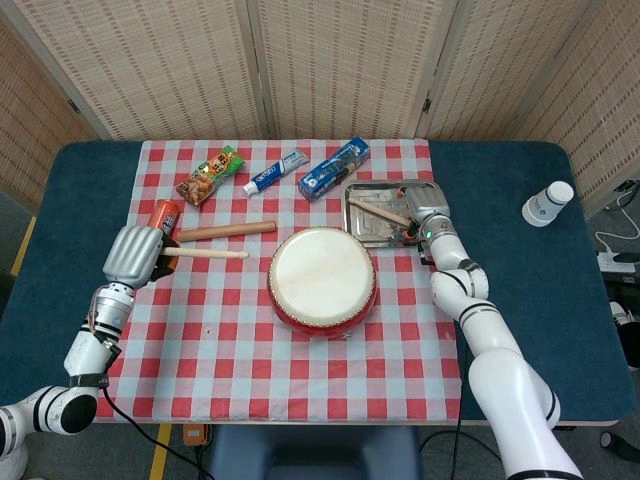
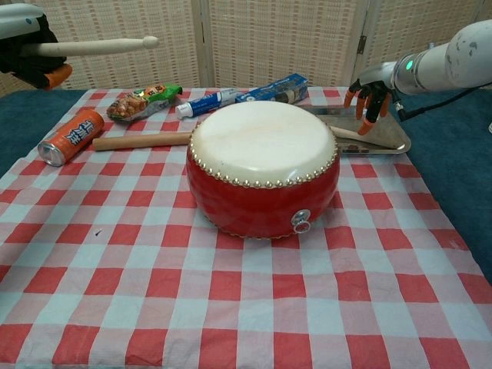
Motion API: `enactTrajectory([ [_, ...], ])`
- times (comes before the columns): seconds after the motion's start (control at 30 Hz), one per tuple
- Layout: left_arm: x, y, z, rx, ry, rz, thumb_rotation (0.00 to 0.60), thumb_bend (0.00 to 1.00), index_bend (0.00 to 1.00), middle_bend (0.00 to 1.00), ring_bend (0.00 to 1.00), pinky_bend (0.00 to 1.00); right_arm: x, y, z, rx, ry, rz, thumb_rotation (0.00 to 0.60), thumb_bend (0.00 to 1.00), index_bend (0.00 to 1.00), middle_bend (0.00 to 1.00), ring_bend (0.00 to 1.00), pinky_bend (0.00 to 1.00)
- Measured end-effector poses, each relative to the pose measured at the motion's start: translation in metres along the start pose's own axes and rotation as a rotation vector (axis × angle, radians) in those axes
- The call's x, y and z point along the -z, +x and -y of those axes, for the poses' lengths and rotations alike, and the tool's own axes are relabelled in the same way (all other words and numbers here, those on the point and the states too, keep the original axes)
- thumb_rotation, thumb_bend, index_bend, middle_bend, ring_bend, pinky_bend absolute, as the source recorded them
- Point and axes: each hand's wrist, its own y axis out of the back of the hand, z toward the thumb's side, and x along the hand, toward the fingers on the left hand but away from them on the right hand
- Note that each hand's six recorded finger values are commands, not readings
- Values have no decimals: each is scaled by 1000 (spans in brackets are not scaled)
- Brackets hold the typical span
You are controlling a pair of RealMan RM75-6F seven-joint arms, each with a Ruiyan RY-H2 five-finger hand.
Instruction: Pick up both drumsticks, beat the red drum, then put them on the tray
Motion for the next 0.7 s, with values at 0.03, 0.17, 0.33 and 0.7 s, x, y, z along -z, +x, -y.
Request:
enactTrajectory([
  [0.03,0,0,0,0,0,0,600,816,1000,1000,982,1000,-1,1,-2,4,-4,-8,600,113,212,295,183,347],
  [0.17,-4,-1,0,-2,0,12,600,817,1000,1000,982,1000,-1,4,-14,27,-20,-36,600,113,203,295,189,347],
  [0.33,-20,-1,2,-1,28,55,600,817,1000,1000,981,1000,-1,21,-33,54,-40,-116,600,113,201,295,208,347],
  [0.7,-53,6,4,6,89,110,600,817,1000,1000,979,1000,-24,131,-63,54,-119,-364,600,81,206,295,238,353],
])
